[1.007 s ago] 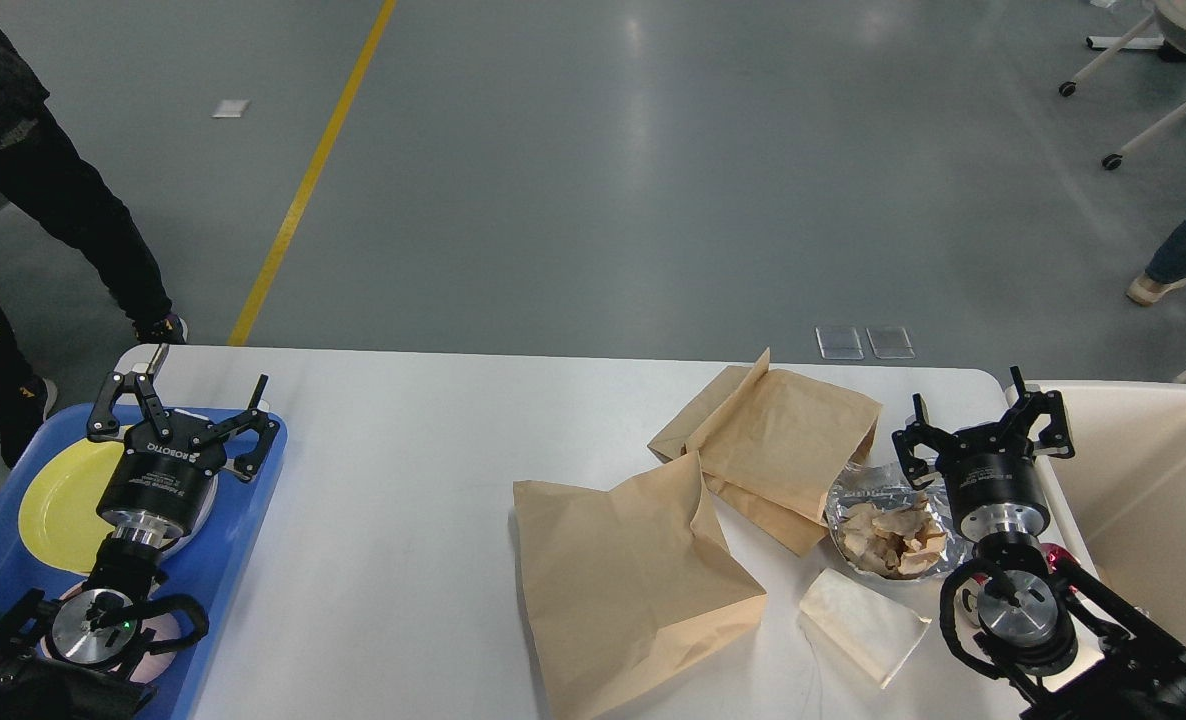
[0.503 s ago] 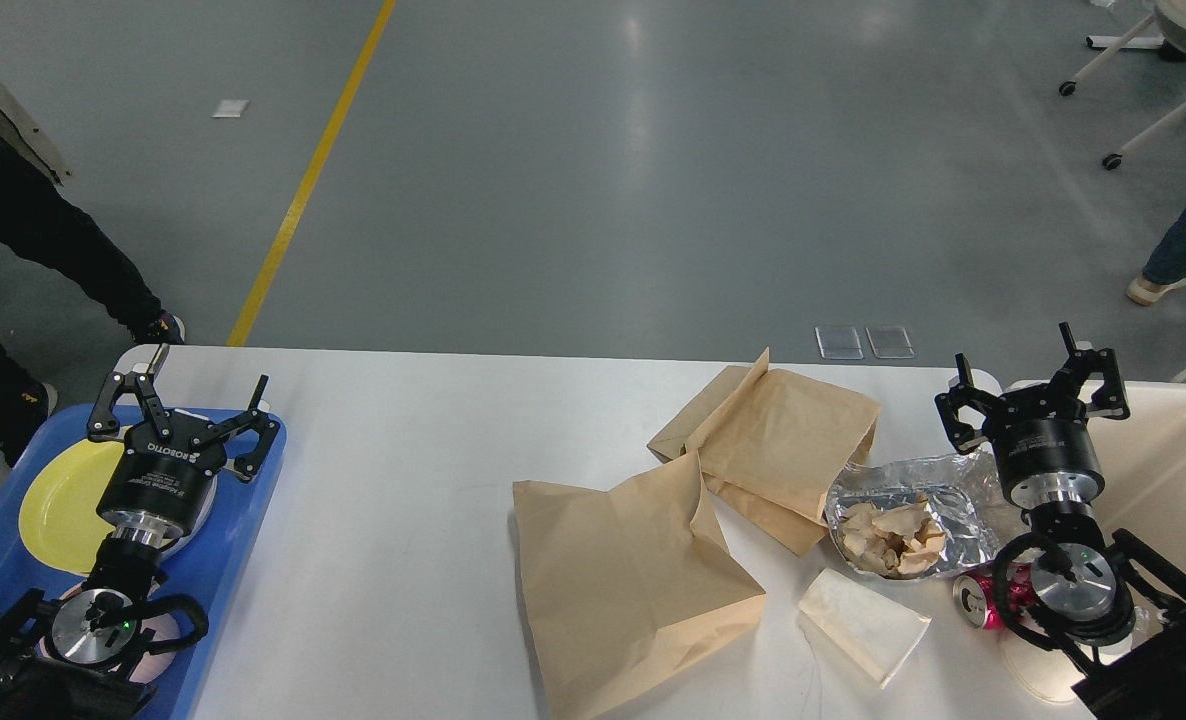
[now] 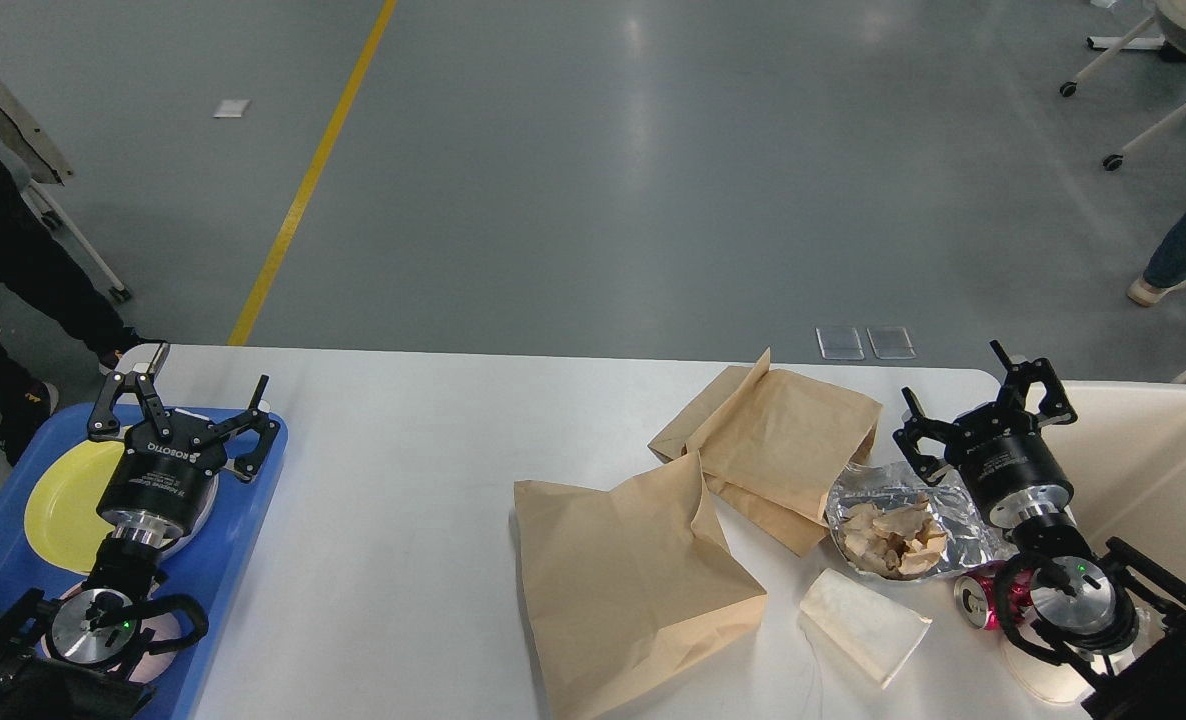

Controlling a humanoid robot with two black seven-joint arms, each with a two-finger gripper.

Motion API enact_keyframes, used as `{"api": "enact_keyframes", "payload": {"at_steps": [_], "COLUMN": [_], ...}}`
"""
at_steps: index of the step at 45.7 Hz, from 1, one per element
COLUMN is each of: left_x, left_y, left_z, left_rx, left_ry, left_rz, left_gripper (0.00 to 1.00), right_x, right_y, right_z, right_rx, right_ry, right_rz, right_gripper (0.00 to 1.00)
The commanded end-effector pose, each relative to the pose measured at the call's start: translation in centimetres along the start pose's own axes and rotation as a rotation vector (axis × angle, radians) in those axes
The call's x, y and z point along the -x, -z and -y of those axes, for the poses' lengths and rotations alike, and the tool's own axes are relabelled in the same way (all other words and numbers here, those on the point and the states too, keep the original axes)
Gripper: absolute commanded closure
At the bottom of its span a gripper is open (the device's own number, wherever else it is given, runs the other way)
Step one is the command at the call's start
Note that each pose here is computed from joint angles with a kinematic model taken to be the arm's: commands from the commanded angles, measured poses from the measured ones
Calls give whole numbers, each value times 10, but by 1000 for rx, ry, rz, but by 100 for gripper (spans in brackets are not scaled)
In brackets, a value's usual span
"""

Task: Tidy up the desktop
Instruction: 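Raise the right gripper up away from the snacks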

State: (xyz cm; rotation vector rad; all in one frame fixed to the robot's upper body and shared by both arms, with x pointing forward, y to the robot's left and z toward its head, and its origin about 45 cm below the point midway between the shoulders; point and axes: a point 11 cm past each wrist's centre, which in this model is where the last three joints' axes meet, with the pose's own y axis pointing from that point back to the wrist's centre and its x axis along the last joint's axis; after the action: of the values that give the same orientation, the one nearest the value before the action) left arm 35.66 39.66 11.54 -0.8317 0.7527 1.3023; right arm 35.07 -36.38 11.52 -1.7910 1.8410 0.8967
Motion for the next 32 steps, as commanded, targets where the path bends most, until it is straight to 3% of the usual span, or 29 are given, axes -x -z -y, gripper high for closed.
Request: {"api": "enact_keyframes", "payload": {"at_steps": [1, 32], "left_x": [0, 0], "left_y": [0, 0], "left_z": [0, 0], "left_rx": [0, 0], "left_ry": [0, 0], "left_rz": [0, 0], "left_gripper": [3, 3], "right_x": [2, 50], "right_y": [-3, 28], "right_z": [1, 32], "right_rx": [8, -3], "right_ry": [6, 139], "right_rz": [-2, -89], "right_gripper": [0, 0]}}
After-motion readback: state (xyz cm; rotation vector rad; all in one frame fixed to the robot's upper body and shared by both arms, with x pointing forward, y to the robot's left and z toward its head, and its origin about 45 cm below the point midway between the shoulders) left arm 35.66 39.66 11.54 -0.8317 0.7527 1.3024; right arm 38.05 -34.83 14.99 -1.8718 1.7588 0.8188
